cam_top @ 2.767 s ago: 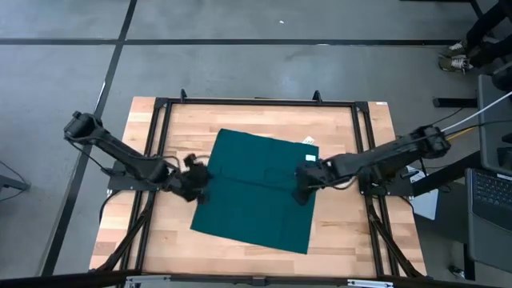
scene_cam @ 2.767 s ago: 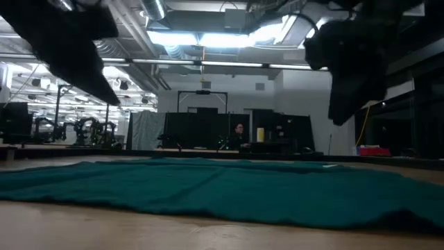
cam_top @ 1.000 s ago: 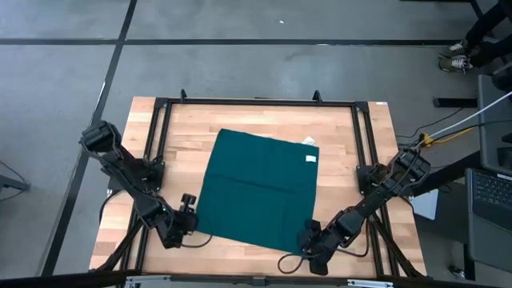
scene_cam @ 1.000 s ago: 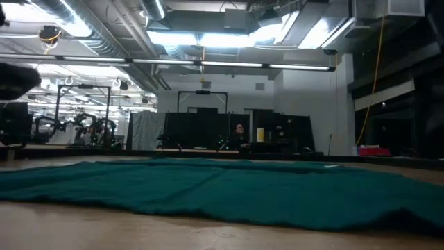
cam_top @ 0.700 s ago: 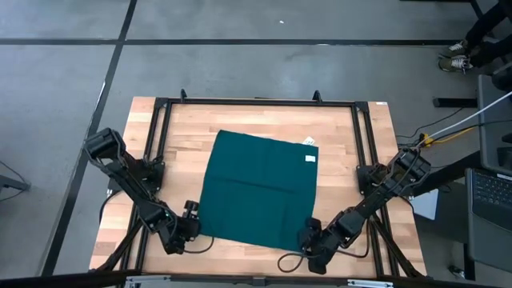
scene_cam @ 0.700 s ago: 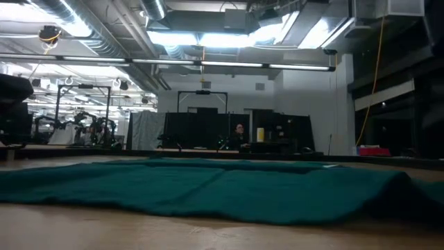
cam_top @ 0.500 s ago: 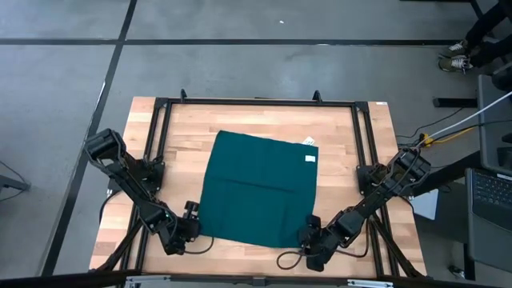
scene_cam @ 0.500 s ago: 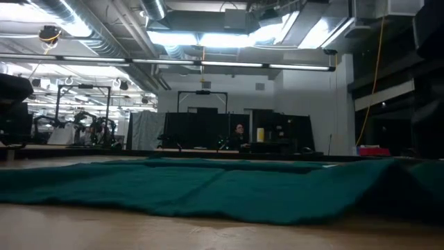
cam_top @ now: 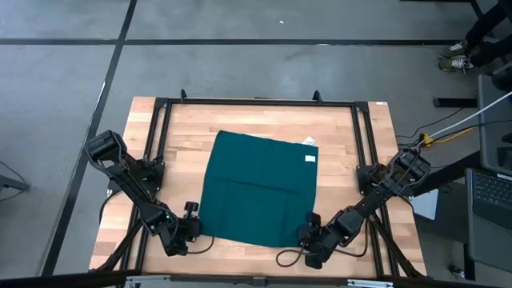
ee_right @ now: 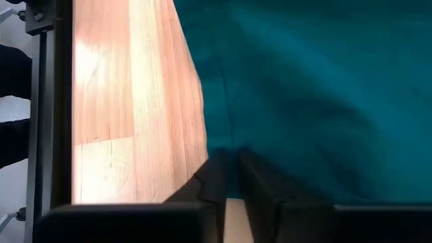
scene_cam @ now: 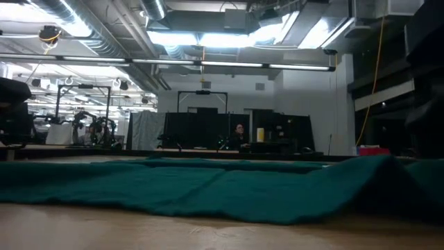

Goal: Fold microfiber towels
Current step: Fold the blue napkin

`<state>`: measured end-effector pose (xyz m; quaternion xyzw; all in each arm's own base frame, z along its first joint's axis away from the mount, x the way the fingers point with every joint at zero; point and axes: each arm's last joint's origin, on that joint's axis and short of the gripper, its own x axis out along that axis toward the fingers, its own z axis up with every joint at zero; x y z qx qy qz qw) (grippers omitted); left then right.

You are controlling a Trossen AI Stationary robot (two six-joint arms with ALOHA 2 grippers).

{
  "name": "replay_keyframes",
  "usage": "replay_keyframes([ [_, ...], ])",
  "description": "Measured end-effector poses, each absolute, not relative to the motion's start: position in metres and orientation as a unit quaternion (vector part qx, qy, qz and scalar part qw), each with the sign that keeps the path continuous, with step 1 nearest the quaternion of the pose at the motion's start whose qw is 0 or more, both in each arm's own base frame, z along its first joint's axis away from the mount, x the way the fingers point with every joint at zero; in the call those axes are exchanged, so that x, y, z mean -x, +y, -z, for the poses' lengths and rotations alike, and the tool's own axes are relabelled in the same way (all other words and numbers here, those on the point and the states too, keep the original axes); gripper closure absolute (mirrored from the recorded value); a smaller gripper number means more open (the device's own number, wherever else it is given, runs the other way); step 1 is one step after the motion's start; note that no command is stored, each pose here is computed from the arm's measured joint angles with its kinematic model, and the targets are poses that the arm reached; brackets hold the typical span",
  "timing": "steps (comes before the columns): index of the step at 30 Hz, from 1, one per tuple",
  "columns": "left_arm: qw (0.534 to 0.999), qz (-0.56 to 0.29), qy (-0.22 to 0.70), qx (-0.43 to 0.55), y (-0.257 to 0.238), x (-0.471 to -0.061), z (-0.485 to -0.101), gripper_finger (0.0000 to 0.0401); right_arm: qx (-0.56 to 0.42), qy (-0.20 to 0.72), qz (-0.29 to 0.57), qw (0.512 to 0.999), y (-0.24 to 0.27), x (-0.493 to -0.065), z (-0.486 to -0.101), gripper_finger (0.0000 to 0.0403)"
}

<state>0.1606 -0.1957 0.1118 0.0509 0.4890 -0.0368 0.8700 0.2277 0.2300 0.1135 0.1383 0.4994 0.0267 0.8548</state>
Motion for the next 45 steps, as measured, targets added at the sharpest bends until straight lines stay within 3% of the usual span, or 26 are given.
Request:
replay_keyframes([
  [4,0.87,0.033,0.49,-0.044,-0.196,-0.161,-0.112,0.0328,-0.143,0.5,-0.025,0.854,0.23,-0.228,-0.113,0.0396],
  [14,0.871,-0.003,0.492,-0.001,-0.194,-0.16,-0.111,0.0394,-0.158,0.499,-0.023,0.852,0.228,-0.232,-0.114,0.0399],
  [32,0.91,-0.086,0.402,0.045,-0.177,-0.155,-0.145,0.0399,-0.068,0.502,0.017,0.862,0.246,-0.244,-0.157,0.0402],
  [45,0.912,-0.2,0.354,0.054,-0.135,-0.158,-0.174,0.0399,-0.044,0.47,0.151,0.868,0.222,-0.223,-0.193,0.0403],
])
